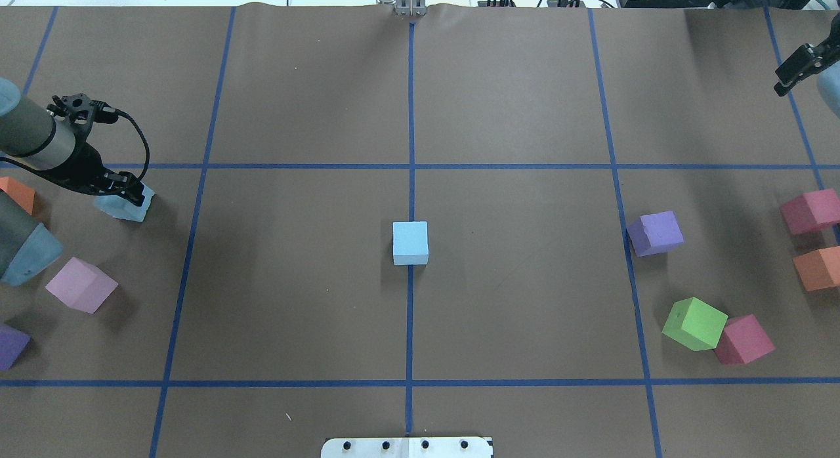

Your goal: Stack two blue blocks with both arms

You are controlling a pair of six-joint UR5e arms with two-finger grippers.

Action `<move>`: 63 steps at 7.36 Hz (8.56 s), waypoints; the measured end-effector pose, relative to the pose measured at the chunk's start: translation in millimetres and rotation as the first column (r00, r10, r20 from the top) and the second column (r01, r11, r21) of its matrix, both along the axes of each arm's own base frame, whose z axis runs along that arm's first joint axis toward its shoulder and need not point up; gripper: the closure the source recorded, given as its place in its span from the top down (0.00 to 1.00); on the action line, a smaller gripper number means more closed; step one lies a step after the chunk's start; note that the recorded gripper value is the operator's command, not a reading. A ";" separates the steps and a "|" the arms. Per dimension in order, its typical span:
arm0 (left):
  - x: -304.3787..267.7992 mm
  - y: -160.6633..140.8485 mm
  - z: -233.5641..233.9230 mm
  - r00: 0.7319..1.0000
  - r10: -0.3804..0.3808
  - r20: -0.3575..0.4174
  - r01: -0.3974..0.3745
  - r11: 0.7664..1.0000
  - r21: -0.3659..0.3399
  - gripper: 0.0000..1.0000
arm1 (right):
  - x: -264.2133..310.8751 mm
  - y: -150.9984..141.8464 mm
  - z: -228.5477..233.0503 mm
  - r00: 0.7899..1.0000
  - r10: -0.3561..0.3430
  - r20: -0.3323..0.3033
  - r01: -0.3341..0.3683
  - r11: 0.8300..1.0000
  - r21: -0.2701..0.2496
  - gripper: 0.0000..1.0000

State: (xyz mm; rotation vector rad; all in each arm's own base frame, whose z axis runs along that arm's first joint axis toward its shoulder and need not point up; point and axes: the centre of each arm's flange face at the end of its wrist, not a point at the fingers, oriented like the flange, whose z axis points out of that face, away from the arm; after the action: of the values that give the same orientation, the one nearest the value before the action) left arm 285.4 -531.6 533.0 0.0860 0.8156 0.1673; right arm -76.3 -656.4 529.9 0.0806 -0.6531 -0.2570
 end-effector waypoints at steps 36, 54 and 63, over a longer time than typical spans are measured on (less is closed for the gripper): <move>299.7 80.5 -413.0 0.991 -0.135 -0.019 0.131 0.982 -0.138 0.67 | 64.6 17.8 68.1 1.000 0.018 -0.014 -0.018 1.000 -0.005 1.00; -18.4 -13.9 -345.1 0.995 -0.091 -0.032 0.093 0.992 0.083 0.98 | 64.1 16.4 65.4 1.000 0.019 -0.010 -0.019 1.000 -0.003 1.00; -353.5 -91.1 -22.5 0.998 0.058 -0.010 -0.057 0.995 0.084 0.98 | 58.1 3.2 35.5 0.998 0.046 0.045 -0.046 0.999 -0.001 1.00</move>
State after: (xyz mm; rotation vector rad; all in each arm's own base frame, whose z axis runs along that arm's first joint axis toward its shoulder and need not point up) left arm -68.0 -622.7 510.5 0.1431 0.8243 0.2553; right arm -18.2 -653.2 565.3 0.1020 -0.6953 -0.2112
